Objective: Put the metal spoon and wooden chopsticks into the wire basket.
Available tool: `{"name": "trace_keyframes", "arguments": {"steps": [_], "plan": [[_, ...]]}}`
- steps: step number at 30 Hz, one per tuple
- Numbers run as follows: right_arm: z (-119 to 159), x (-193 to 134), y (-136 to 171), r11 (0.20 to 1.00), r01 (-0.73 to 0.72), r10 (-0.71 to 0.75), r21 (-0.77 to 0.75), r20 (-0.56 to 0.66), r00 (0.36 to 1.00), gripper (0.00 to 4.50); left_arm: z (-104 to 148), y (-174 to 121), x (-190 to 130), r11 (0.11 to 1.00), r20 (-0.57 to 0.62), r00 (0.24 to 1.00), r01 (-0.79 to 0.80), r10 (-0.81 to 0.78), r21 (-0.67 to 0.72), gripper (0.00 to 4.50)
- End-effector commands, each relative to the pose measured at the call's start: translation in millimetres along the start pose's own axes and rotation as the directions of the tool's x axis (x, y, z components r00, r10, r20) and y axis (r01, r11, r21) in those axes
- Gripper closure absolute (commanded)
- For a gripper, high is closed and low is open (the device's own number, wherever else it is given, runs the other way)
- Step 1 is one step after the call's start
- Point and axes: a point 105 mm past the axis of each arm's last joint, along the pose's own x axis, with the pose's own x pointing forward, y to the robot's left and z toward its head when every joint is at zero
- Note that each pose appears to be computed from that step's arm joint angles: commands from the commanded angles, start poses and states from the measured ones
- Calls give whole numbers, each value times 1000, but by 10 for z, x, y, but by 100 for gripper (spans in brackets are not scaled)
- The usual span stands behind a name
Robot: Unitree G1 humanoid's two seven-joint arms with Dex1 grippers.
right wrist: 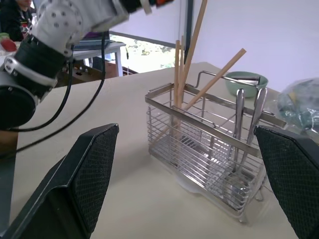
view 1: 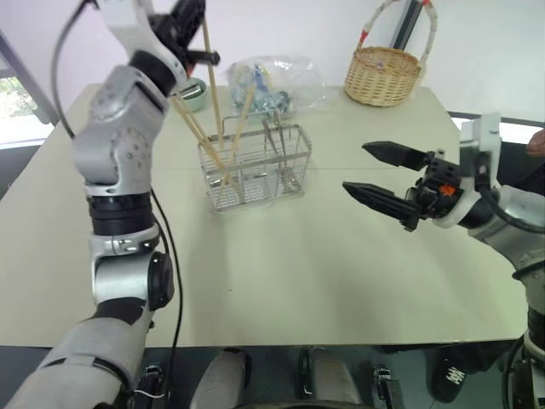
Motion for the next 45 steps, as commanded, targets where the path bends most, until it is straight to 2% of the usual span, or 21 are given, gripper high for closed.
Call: {"name": "trace_keyframes", "arguments": {"steps": [1,10,15,18,23,24,25,29,33,36,39,43,45], "plan": [[144,0,38,1000,5,-3,-30,52,999,0,129,-18,-39,999,87,996,-1,-4,47,448],[164,27,-27,999,29,-27,-31,55,998,0,-304,14,-181,999,42,998,-47,48,-4,448],[196,34,-67,999,31,-29,-36,57,998,0,-401,38,-227,997,32,996,-77,77,-25,448],[196,31,-91,999,34,-32,-36,56,998,0,-405,29,-241,996,35,996,-77,79,-34,345],[176,35,-131,999,40,-38,-35,52,998,0,-319,-5,-239,997,46,997,-67,69,-45,84],[172,37,-135,999,40,-38,-35,52,998,0,-290,-15,-237,997,49,997,-58,60,-47,37],[166,41,-133,999,39,-37,-36,51,998,0,-255,-26,-240,998,53,997,-45,48,-48,7],[133,50,-127,998,30,-28,-50,39,999,0,113,8,-260,999,73,996,41,-43,33,7],[103,56,-136,998,22,-20,-64,28,999,0,400,172,-442,970,-24,983,186,-184,156,7],[38,44,-133,997,2,-2,-84,-8,1000,0,391,344,-770,906,-229,929,345,-291,247,7],[-67,12,-133,993,-23,15,-113,-71,997,0,294,481,-1167,830,-455,827,483,-329,278,7],[-174,-39,-133,990,-57,40,-129,-133,990,0,195,519,-1532,786,-605,725,565,-329,249,7],[-214,-54,-123,989,-78,59,-127,-153,987,0,182,517,-1621,786,-618,721,562,-314,257,7]]}}
